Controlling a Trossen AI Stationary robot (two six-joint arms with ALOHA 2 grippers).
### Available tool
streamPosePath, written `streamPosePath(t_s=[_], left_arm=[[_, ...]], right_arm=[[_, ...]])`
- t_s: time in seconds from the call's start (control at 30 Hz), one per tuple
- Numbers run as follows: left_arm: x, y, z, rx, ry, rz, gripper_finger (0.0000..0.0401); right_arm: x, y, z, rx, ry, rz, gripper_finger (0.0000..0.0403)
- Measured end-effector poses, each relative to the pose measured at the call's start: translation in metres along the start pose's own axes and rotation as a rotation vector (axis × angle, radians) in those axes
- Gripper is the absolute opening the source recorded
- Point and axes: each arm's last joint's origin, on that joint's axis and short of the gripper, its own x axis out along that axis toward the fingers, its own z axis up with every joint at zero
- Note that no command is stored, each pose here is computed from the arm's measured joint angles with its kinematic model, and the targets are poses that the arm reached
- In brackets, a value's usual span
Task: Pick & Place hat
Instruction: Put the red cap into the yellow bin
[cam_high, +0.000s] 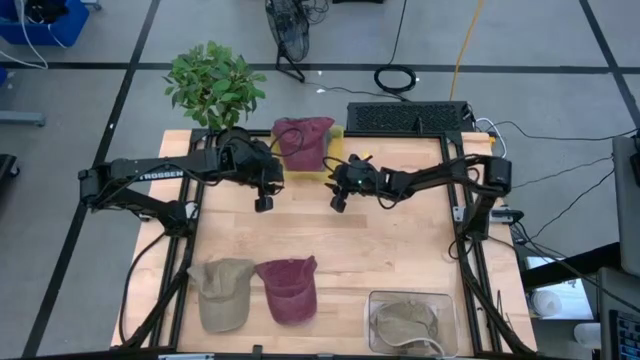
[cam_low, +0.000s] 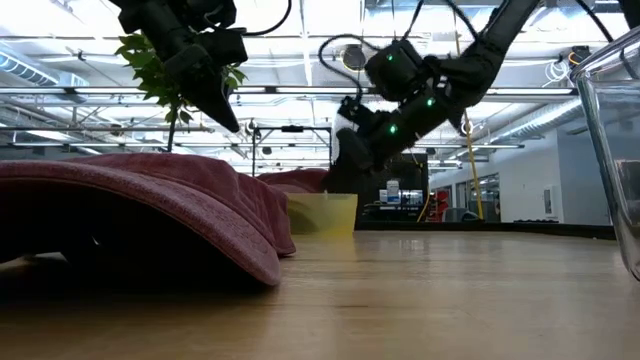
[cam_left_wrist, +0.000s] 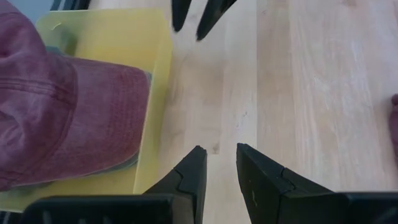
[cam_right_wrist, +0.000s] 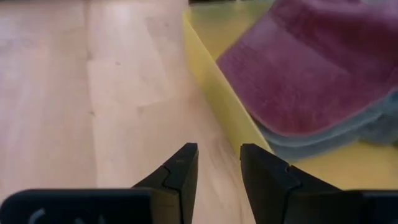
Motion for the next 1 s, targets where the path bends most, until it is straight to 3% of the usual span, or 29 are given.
streamPosePath(t_s=[0.13, 0.3, 0.43, 0.53, 0.67, 0.8, 1.0], left_arm=[[-0.005, 0.000, 0.000, 0.000, -0.014, 0.017, 0.0093], [-0.020, 0.000, 0.002, 0.003, -0.067, 0.031, 0.0093], [-0.037, -0.001, 0.002, 0.005, -0.122, 0.061, 0.0093], [-0.050, 0.000, 0.002, -0.003, -0.158, 0.111, 0.0093], [-0.062, 0.000, 0.001, -0.029, -0.193, 0.169, 0.0093], [-0.068, 0.001, 0.002, -0.040, -0.235, 0.180, 0.0093], [-0.070, 0.000, 0.001, -0.042, -0.237, 0.177, 0.0093]], right_arm=[[-0.020, 0.012, 0.018, -0.018, -0.057, 0.069, 0.0109], [-0.046, 0.047, 0.039, -0.054, -0.175, 0.378, 0.0109], [-0.059, 0.092, 0.040, -0.159, -0.261, 0.531, 0.0109], [-0.064, 0.117, 0.041, -0.246, -0.256, 0.588, 0.0109], [-0.063, 0.133, 0.046, -0.237, -0.237, 0.620, 0.0109], [-0.051, 0.152, 0.035, -0.253, -0.181, 0.653, 0.0109], [-0.034, 0.184, 0.041, -0.310, -0.095, 0.731, 0.0110]])
